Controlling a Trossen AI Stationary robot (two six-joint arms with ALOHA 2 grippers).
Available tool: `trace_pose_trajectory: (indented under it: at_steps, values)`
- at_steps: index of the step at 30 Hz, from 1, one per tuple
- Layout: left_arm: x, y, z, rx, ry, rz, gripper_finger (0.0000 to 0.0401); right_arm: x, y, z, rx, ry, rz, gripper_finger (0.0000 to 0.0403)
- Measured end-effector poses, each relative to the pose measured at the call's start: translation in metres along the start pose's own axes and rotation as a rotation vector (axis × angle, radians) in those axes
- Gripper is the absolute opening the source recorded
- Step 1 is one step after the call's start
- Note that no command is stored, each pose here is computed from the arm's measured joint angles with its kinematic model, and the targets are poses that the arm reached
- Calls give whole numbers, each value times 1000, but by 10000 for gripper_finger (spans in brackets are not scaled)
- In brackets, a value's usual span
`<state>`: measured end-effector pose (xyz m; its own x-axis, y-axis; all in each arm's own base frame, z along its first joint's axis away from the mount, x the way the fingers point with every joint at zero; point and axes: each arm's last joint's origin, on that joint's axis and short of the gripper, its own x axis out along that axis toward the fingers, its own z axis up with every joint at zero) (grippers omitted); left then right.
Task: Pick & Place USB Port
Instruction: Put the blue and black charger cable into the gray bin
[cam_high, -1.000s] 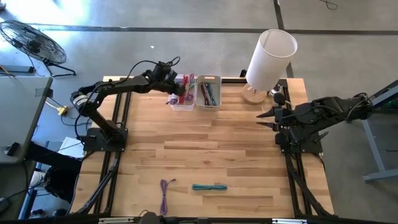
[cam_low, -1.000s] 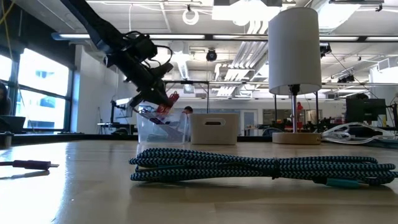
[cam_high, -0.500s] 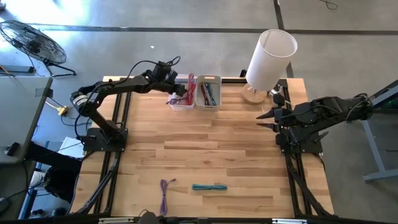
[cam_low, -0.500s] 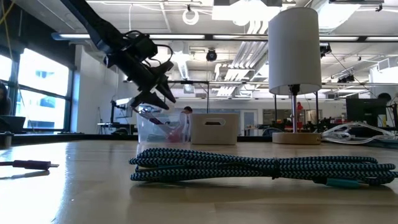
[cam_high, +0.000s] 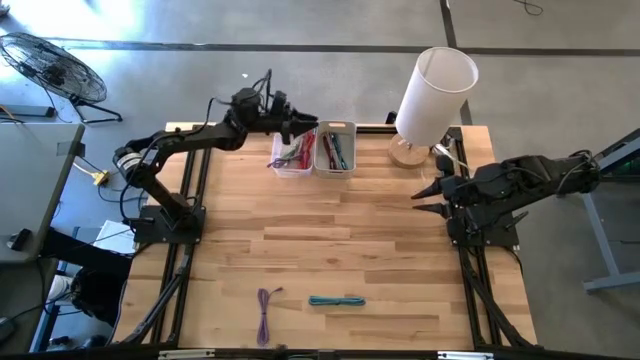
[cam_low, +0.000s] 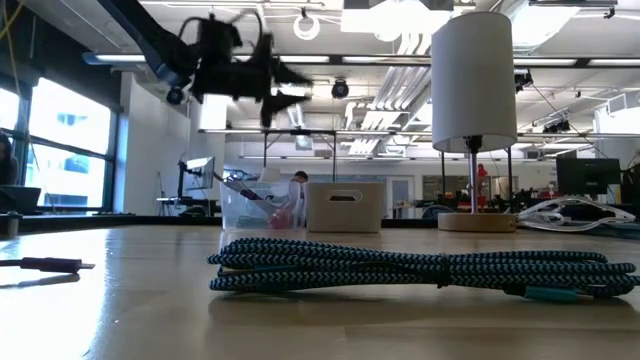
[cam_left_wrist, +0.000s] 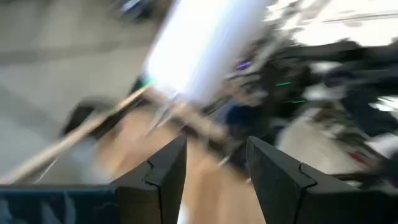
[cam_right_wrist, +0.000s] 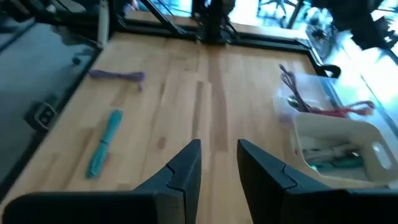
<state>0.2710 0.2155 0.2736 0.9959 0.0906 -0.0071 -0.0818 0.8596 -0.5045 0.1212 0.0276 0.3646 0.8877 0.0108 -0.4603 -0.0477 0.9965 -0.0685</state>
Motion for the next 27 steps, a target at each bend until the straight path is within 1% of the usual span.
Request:
trace_pose_trajectory:
  at_steps: [3, 6, 11, 14, 15, 17, 19, 22, 25, 27]
  values:
    - [7, -31, 9, 129, -94, -228, 165, 0, 0, 3, 16, -28, 15, 96]
    - [15, -73, 15, 223, -178, -396, 165, 1, 0, 5, 48, -47, 39, 96]
    - [21, -152, 13, 351, -244, -581, 165, 6, 3, 6, 109, -26, 100, 96]
    - [22, -198, 7, 422, -268, -637, 165, 14, 8, 7, 144, 10, 167, 96]
    - [22, -212, 5, 437, -256, -645, 165, 17, 10, 7, 155, 27, 194, 96]
    - [22, -239, -1, 445, -198, -638, 165, 24, 14, 7, 163, 63, 253, 96]
    - [22, -261, -10, 465, -106, -574, 165, 32, 20, 7, 164, 108, 330, 96]
    - [18, -292, -24, 517, 63, -406, 165, 46, 30, 5, 150, 181, 439, 96]
    - [8, -319, -34, 534, 178, -192, 165, 60, 38, 3, 133, 243, 479, 96]
    - [0, -336, -44, 536, 238, -91, 165, 68, 45, 1, 108, 277, 500, 96]
